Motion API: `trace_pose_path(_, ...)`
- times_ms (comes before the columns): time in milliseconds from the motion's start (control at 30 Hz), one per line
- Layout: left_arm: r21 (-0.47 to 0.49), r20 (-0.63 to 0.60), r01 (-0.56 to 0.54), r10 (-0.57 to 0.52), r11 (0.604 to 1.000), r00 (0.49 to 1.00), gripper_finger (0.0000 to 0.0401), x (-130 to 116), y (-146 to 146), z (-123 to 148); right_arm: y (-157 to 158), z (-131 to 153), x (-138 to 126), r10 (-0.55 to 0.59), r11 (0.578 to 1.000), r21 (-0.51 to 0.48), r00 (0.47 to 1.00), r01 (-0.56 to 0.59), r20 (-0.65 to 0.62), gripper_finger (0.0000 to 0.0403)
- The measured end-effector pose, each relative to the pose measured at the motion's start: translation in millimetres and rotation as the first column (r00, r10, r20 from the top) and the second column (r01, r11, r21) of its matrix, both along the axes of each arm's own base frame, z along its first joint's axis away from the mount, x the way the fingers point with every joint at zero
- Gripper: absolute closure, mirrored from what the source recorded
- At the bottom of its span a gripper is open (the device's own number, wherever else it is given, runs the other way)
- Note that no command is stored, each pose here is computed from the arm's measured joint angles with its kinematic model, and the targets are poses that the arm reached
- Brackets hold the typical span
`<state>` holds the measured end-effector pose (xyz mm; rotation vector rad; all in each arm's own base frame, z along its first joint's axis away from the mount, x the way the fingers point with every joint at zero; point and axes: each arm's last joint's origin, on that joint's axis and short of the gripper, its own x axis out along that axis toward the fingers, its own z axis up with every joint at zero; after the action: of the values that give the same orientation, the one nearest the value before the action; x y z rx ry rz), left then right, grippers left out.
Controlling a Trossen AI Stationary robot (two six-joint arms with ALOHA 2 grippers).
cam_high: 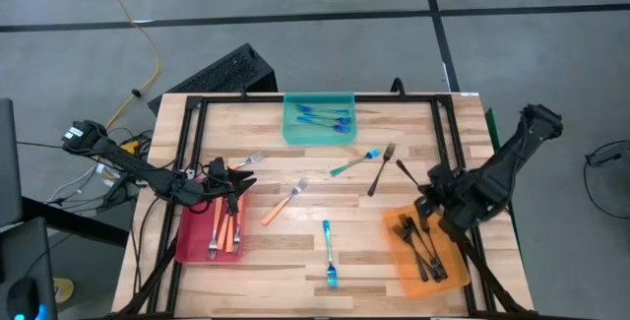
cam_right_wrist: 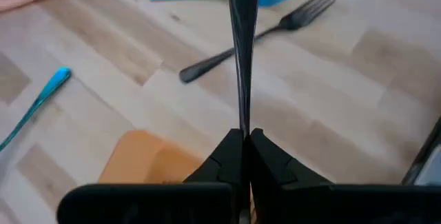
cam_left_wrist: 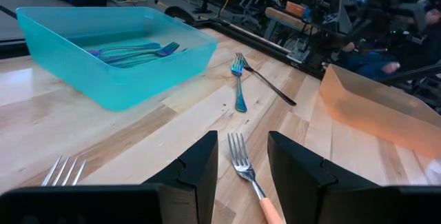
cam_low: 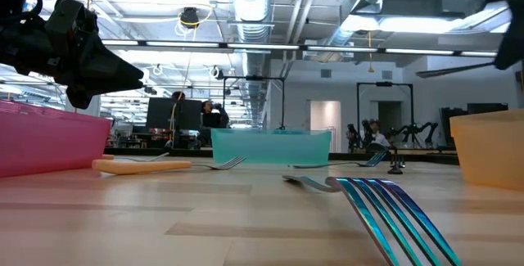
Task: Sort silverware by color (type)
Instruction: Put the black fork into the orange bin
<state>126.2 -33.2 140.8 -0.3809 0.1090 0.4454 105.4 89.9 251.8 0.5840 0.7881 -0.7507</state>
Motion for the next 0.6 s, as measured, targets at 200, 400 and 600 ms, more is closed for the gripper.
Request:
trace_pose_path(200, 0.000, 0.000, 0.000, 0.000, 1.000, 1.000, 0.0289, 0.0, 0.0, 0.1, 26.9, -13.8, -7.0, -0.018, 0.997, 0.080, 0.997, 0.023, -0.069, 0.0367)
trace_pose_path(400, 0.001, 0.000, -0.002, 0.002, 1.000, 1.000, 0.0289, 0.0, 0.1, 0.0, 57.9, -33.4, -10.1, -0.040, 0.988, 0.145, 0.991, 0.058, -0.124, 0.0367)
trace_pose_path(600, -0.003, 0.003, -0.008, 0.008, 1.000, 1.000, 0.0289, -0.1, 0.2, 0.0, 83.9, -50.4, -11.2, -0.032, 0.978, 0.200, 0.994, 0.053, -0.108, 0.0367)
